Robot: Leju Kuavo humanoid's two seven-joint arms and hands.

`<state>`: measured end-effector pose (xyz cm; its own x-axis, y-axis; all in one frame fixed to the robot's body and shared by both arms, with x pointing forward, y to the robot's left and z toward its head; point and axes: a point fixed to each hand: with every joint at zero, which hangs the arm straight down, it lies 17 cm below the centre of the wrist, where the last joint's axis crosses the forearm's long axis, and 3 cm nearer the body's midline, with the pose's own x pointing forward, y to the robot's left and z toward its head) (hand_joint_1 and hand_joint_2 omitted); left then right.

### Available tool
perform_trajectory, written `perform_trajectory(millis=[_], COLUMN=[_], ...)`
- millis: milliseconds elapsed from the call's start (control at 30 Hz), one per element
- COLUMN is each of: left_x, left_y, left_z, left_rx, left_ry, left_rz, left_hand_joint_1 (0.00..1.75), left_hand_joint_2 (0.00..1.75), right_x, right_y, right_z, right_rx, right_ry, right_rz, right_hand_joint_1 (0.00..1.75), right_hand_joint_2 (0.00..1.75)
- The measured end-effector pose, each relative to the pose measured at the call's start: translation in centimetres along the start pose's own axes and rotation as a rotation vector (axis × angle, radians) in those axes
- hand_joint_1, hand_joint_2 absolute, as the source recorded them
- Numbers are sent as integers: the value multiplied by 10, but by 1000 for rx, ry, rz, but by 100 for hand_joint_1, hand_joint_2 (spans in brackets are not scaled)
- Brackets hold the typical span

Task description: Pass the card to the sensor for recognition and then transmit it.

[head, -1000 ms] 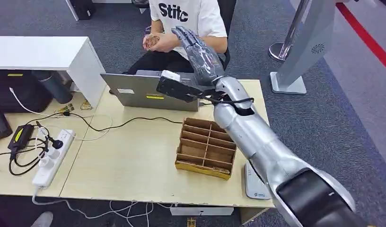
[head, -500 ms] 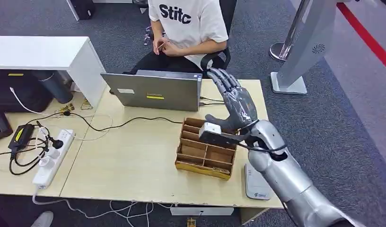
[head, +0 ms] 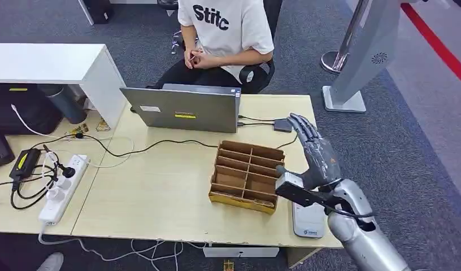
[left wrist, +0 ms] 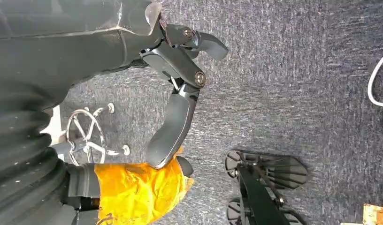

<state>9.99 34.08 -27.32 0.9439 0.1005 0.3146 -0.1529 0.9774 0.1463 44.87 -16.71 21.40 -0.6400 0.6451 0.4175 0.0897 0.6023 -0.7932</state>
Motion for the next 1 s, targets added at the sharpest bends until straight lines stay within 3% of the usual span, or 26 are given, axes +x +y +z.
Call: perform_trajectory(millis=[333,667,1000], left_x=[-4,0,-6], left_y=[3,-13,-24], left_z=[0,2,4], left_rx=[3,-30,-59], left_ry=[20,-48,-38], left_rz=[-36,-142,-225], left_hand_joint_1=[0,0,0], left_hand_joint_2=[175,175,175], right_x=[0,9,35], right_y=[-6,-13,-10], right_z=[29,78,108], right_rx=[84,86,124], right_ry=[-35,-13,-23], right_rz=[-38,52,94], right_hand_joint_1=[0,0,0], right_hand_joint_2=[175,175,175])
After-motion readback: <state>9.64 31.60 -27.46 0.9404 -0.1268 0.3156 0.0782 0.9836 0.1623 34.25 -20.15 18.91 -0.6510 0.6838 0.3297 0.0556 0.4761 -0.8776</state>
